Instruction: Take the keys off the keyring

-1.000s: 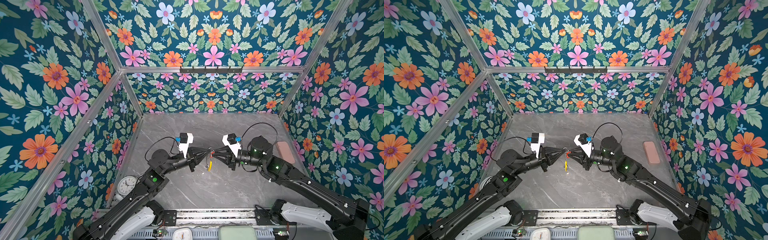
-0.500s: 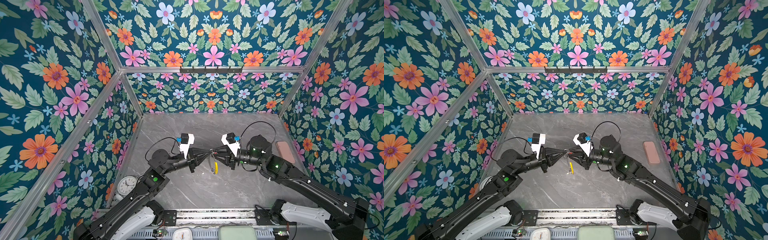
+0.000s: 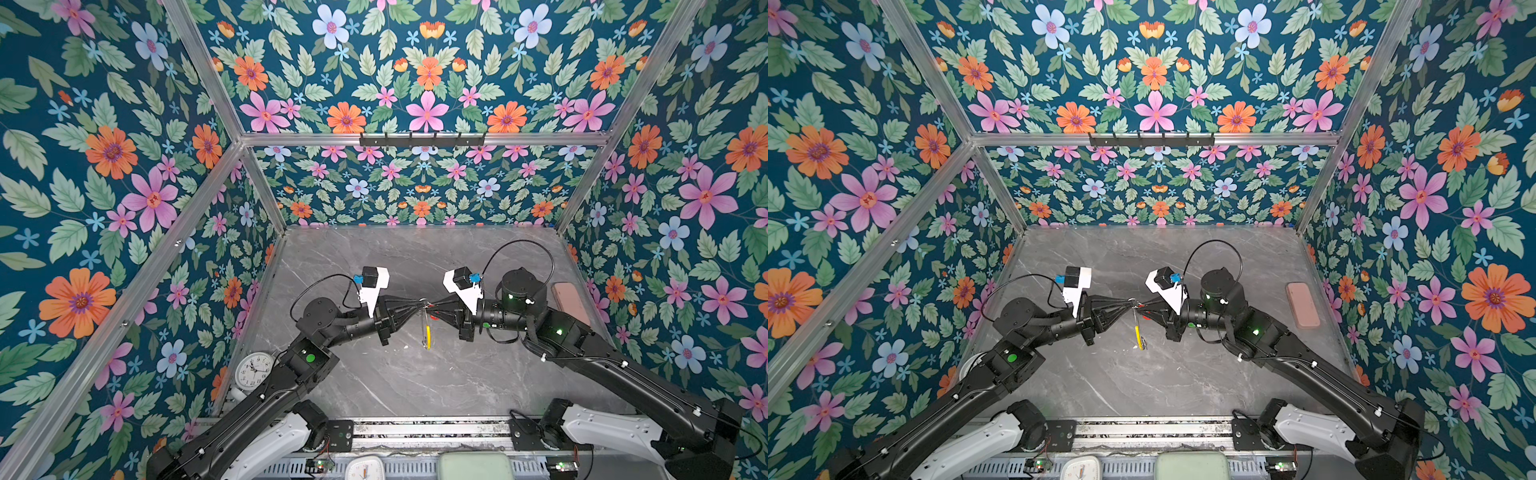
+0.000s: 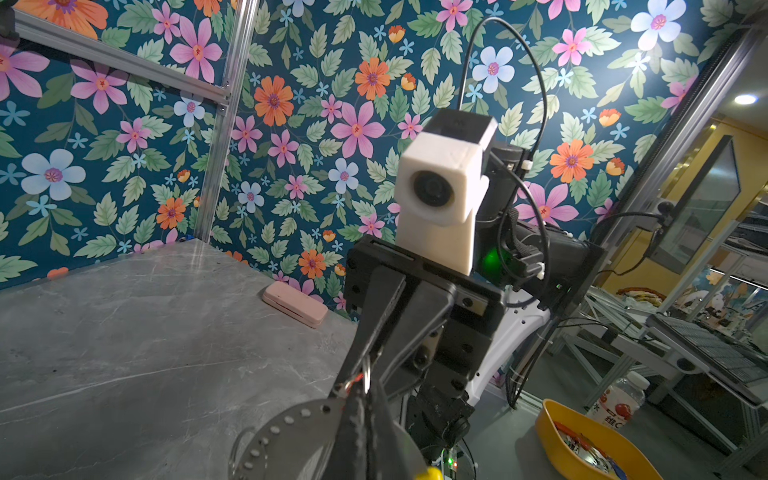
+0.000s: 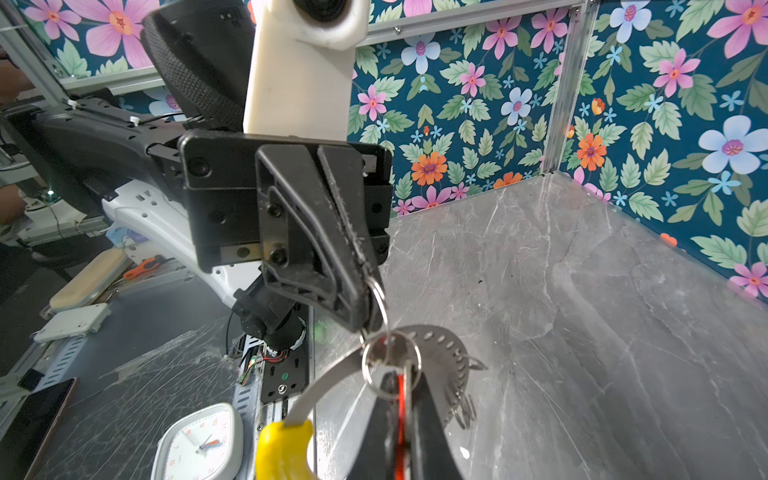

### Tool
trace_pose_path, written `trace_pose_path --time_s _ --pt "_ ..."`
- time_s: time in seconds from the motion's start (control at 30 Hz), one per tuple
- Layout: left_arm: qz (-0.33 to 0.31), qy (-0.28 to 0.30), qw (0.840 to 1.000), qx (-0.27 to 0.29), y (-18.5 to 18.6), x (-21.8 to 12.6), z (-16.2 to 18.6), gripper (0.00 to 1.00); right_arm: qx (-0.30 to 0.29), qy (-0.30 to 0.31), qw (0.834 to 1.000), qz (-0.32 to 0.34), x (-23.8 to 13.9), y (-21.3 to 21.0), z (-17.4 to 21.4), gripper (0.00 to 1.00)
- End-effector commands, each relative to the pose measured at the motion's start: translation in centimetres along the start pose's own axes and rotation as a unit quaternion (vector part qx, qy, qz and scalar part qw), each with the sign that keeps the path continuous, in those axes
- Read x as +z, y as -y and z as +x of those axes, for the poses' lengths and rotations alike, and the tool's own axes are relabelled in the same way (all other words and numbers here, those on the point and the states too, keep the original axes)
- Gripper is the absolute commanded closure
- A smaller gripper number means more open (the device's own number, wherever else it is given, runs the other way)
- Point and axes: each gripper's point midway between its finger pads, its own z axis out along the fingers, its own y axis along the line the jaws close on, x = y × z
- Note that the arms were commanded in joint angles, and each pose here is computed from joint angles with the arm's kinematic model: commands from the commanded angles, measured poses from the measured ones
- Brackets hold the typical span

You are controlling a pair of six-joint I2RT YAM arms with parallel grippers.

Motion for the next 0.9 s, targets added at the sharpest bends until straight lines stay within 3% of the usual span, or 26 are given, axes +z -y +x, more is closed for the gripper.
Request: trace_pose_path --time_s 0.0,0.63,0.87 --pt "0.013 -0.006 1.0 0.02 0.7 -0.1 -0.2 1.0 -0.003 -0.014 1.0 -0.021 -0.3 -0.6 0.2 1.0" --pt "0.001 -0.02 1.0 0.023 0.5 -0.4 0.3 1.0 0.03 -0.023 0.999 -0.006 -0.2 0.4 -1.4 1.0" --pt "0.007 0.008 0.999 0.03 1.2 -0.9 -0.7 1.0 0.037 -0.034 0.999 -0.007 0.3 0.7 -0.4 1.0"
